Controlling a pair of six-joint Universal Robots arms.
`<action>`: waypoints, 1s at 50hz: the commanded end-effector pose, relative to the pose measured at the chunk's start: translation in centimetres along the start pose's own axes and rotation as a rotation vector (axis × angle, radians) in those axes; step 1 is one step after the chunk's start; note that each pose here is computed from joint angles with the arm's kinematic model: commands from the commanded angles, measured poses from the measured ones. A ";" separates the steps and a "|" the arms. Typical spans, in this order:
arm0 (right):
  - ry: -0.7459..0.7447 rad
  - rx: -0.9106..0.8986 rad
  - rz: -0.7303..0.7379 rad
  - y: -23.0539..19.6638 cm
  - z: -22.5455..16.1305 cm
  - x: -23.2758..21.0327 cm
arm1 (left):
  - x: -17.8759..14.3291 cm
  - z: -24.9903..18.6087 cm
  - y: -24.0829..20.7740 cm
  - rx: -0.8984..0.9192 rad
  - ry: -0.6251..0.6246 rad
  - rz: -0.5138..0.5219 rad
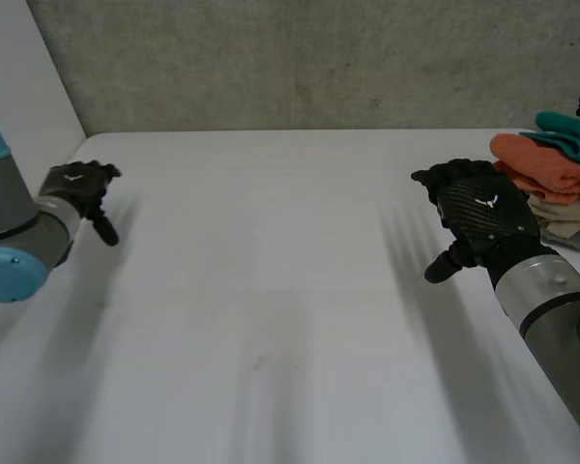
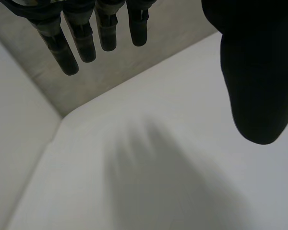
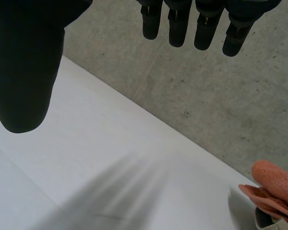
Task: Fold the laundry.
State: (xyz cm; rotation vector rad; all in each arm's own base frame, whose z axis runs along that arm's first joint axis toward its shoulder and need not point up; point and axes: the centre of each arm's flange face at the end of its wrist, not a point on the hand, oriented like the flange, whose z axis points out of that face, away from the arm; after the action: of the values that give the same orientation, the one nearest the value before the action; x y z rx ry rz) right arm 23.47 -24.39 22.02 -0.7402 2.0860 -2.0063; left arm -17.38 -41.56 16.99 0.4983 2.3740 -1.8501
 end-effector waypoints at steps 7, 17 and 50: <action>-0.005 -0.005 -0.021 0.2 0.1 -0.2 | -9.3 -0.2 3.3 -0.269 -0.260 0.192; -0.026 -0.020 -0.037 0.7 0.2 -0.9 | -11.9 0.2 4.0 -0.135 -0.174 0.133; 0.006 0.080 -0.037 -3.9 0.7 0.5 | -4.5 -12.5 -10.4 0.242 0.039 -0.265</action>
State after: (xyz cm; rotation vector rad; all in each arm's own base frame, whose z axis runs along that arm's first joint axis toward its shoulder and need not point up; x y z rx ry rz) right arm 24.22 -24.86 22.91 -0.7927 2.0542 -2.0397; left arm -11.49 -34.90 25.88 0.3243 2.4327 -1.9134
